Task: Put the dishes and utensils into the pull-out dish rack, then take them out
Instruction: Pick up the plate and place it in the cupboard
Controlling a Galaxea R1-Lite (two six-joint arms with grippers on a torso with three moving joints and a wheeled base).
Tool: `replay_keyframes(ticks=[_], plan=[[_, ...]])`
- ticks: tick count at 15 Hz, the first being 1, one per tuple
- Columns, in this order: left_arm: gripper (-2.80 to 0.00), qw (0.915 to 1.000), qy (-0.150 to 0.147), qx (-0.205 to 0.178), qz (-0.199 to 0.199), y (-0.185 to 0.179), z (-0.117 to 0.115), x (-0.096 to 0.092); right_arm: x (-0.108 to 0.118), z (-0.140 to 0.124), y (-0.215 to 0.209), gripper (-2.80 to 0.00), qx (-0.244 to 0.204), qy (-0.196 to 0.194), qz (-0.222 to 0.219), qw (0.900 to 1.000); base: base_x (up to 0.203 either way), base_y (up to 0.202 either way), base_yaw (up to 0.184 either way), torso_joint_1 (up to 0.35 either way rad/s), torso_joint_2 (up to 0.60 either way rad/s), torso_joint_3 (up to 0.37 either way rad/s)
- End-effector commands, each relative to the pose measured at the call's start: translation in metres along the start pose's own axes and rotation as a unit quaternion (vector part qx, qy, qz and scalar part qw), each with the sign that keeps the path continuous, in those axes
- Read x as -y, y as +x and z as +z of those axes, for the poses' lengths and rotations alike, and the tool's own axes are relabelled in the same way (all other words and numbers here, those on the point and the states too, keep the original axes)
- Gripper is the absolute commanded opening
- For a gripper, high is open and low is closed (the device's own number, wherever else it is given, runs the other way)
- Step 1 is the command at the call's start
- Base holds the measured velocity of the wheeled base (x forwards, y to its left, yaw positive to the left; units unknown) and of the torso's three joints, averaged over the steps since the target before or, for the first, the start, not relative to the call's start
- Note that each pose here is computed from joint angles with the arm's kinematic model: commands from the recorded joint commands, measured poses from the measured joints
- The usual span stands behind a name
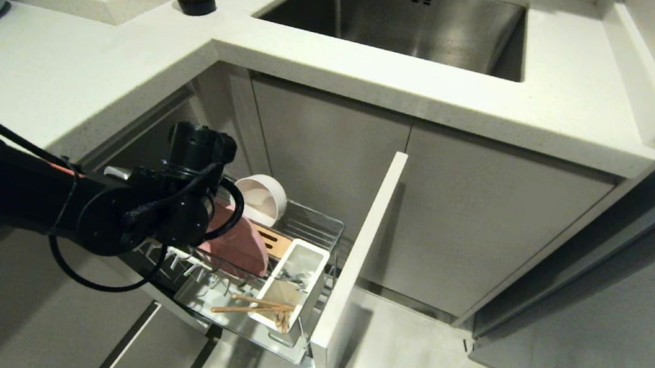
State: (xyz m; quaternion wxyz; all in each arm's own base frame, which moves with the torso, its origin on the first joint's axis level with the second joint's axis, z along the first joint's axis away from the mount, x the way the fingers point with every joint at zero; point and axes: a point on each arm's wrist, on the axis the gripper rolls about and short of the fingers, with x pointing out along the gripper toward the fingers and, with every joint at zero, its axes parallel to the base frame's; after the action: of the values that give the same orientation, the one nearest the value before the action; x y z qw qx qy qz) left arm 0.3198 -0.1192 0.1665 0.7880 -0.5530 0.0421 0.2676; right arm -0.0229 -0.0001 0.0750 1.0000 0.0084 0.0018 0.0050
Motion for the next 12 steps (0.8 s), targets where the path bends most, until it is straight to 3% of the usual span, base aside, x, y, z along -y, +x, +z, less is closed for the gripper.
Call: replay_keyframes(ticks=[1, 12], plan=[[-2.8, 1.0, -0.004, 0.002, 0.001, 0.001, -0.001, -0.001, 0.0, 0.0, 0.0001, -2.8, -0.001, 0.0, 0.0, 1.0, 0.0, 0.0, 0.0, 0.0, 0.0, 0.0], [-2.8, 0.9998, 0.012, 0.001, 0.018, 0.0008, -0.0013, -0.0067, 0.0, 0.0, 0.0, -2.8, 0.0, 0.0, 0.0, 1.0, 0.0, 0.0, 0.0, 0.0, 0.0, 0.0]])
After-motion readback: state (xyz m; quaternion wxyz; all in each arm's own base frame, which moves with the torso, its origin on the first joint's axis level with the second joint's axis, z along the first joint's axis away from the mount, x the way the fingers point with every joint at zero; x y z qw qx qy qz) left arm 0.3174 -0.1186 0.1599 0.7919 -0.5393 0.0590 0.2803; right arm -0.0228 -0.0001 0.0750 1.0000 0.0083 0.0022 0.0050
